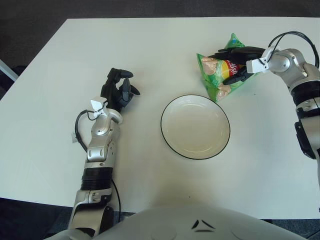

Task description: Put the snack into the plate.

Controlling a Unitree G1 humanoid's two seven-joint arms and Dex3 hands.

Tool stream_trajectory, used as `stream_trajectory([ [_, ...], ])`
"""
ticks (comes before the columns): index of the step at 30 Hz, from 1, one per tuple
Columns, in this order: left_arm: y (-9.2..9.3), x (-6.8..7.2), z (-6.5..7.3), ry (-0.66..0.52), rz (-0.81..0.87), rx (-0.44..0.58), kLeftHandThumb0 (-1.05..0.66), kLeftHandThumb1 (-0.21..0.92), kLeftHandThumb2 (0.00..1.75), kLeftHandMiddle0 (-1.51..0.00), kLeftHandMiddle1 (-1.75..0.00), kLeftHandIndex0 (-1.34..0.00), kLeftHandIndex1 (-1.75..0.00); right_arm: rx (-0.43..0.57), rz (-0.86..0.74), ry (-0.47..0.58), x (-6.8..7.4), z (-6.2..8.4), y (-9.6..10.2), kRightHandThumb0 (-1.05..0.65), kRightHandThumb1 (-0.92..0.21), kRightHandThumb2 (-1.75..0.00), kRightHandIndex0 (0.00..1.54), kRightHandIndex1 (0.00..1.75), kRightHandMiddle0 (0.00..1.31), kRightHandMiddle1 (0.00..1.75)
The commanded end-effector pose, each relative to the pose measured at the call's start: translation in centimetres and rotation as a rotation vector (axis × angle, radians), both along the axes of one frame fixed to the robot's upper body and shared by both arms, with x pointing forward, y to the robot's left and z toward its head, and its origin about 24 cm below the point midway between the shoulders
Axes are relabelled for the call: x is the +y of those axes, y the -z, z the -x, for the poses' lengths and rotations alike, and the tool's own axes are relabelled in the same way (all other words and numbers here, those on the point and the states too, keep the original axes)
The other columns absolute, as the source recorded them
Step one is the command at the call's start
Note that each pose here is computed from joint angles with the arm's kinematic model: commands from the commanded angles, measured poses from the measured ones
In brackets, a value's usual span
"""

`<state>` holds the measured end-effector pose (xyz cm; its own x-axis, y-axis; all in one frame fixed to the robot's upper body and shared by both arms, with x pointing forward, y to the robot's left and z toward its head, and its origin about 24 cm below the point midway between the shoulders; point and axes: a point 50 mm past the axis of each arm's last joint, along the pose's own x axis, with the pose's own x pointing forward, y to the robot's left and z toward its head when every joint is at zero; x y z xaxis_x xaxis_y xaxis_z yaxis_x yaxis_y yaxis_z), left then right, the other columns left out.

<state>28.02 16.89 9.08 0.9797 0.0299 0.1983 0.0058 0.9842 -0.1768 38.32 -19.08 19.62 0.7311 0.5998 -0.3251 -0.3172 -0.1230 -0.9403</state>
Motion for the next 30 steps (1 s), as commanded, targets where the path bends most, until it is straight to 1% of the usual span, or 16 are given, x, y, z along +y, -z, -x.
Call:
stream_trajectory([
  [1, 4.3, -0.5, 1.8, -0.017, 0.051, 0.154, -0.37, 0.79, 0.70, -0.78, -1.75, -0.29, -1.75, 0.044, 0.068, 0.014, -0.3, 0.1, 1.5, -0.94, -0.92, -0.42, 0.03, 0.01, 0.33, 0.08],
  [6, 4.3, -0.5, 1.8, -0.019, 0.048, 0.153, -0.37, 0.78, 0.70, -0.78, -1.75, -0.29, -1.75, 0.034, 0.081, 0.016, -0.4, 0.1, 1.9, -0.90, -0.92, -0.39, 0.08, 0.01, 0.53, 0.12],
  [9, 4.3, -0.5, 1.8, -0.019, 0.046, 0.150, -0.37, 0.78, 0.70, -0.78, -1.75, -0.29, -1.75, 0.021, 0.056, 0.020, -0.5, 0.1, 2.0, -0.80, -0.92, -0.28, 0.14, 0.01, 0.64, 0.12],
  [13, 4.3, -0.5, 1.8, -0.020, 0.045, 0.148, -0.37, 0.78, 0.71, -0.78, -1.75, -0.29, -1.75, -0.023, 0.011, 0.021, -0.5, 0.1, 2.0, -0.61, -0.92, -0.15, 0.35, 0.02, 0.74, 0.10],
  [16, 4.3, -0.5, 1.8, -0.021, 0.044, 0.147, -0.37, 0.78, 0.71, -0.78, -1.75, -0.29, -1.75, -0.107, -0.027, 0.012, -0.7, 0.3, 2.0, -0.51, -0.92, -0.09, 0.51, 0.03, 0.80, 0.10],
  [17, 4.3, -0.5, 1.8, -0.021, 0.043, 0.146, -0.37, 0.78, 0.71, -0.79, -1.75, -0.30, -1.75, -0.152, -0.052, 0.013, -0.9, 0.4, 2.1, -0.46, -0.92, -0.09, 0.62, 0.06, 0.76, 0.50],
  [18, 4.3, -0.5, 1.8, -0.021, 0.043, 0.146, -0.37, 0.78, 0.71, -0.79, -1.75, -0.30, -1.75, -0.183, -0.069, 0.013, -1.1, 0.5, 2.1, -0.45, -0.92, -0.08, 0.68, 0.08, 0.75, 0.64],
  [19, 4.3, -0.5, 1.8, -0.021, 0.043, 0.145, -0.37, 0.77, 0.71, -0.78, -1.75, -0.30, -1.75, -0.216, -0.085, 0.019, -1.3, 0.6, 2.2, -0.42, -0.92, -0.07, 0.76, 0.12, 0.73, 0.84],
  [20, 4.3, -0.5, 1.9, -0.021, 0.043, 0.145, -0.37, 0.77, 0.71, -0.78, -1.75, -0.30, -1.75, -0.234, -0.092, 0.024, -1.4, 0.6, 2.3, -0.27, -0.92, -0.06, 0.71, 0.46, 0.75, 0.95],
  [21, 4.3, -0.5, 1.9, -0.021, 0.044, 0.144, -0.37, 0.77, 0.72, -0.78, -1.75, -0.30, -1.75, -0.252, -0.091, 0.036, -1.6, 0.6, 2.5, -0.18, -0.92, -0.05, 0.67, 0.69, 0.76, 1.03],
  [23, 4.3, -0.5, 1.9, -0.021, 0.044, 0.144, -0.37, 0.77, 0.72, -0.78, -1.75, -0.30, -1.75, -0.273, -0.088, 0.048, -1.8, 0.6, 2.7, -0.09, -0.92, -0.07, 0.62, 0.92, 0.75, 1.11],
  [24, 4.3, -0.5, 1.9, -0.022, 0.044, 0.143, -0.37, 0.77, 0.72, -0.78, -1.75, -0.30, -1.75, -0.286, -0.079, 0.062, -1.9, 0.5, 2.8, -0.06, -0.92, -0.07, 0.59, 1.00, 0.74, 1.14],
  [27, 4.3, -0.5, 1.9, -0.022, 0.045, 0.142, -0.37, 0.77, 0.72, -0.78, -1.75, -0.30, -1.75, -0.338, -0.050, 0.097, -2.1, 0.2, 3.1, -0.02, -0.92, -0.12, 0.53, 1.15, 0.67, 1.26],
  [28, 4.3, -0.5, 1.9, -0.022, 0.045, 0.142, -0.37, 0.77, 0.72, -0.78, -1.75, -0.30, -1.75, -0.355, -0.049, 0.103, -2.1, 0.1, 3.1, -0.02, -0.88, -0.22, 0.51, 1.19, 0.64, 1.31],
  [29, 4.3, -0.5, 1.9, -0.022, 0.045, 0.141, -0.37, 0.77, 0.72, -0.78, -1.75, -0.30, -1.75, -0.384, -0.068, 0.111, -2.1, 0.1, 3.1, -0.01, -0.79, -0.43, 0.48, 1.28, 0.59, 1.43],
  [30, 4.3, -0.5, 1.9, -0.022, 0.046, 0.141, -0.37, 0.77, 0.72, -0.78, -1.75, -0.30, -1.75, -0.404, -0.081, 0.116, -2.1, 0.1, 3.1, -0.01, -0.72, -0.56, 0.47, 1.35, 0.55, 1.49],
])
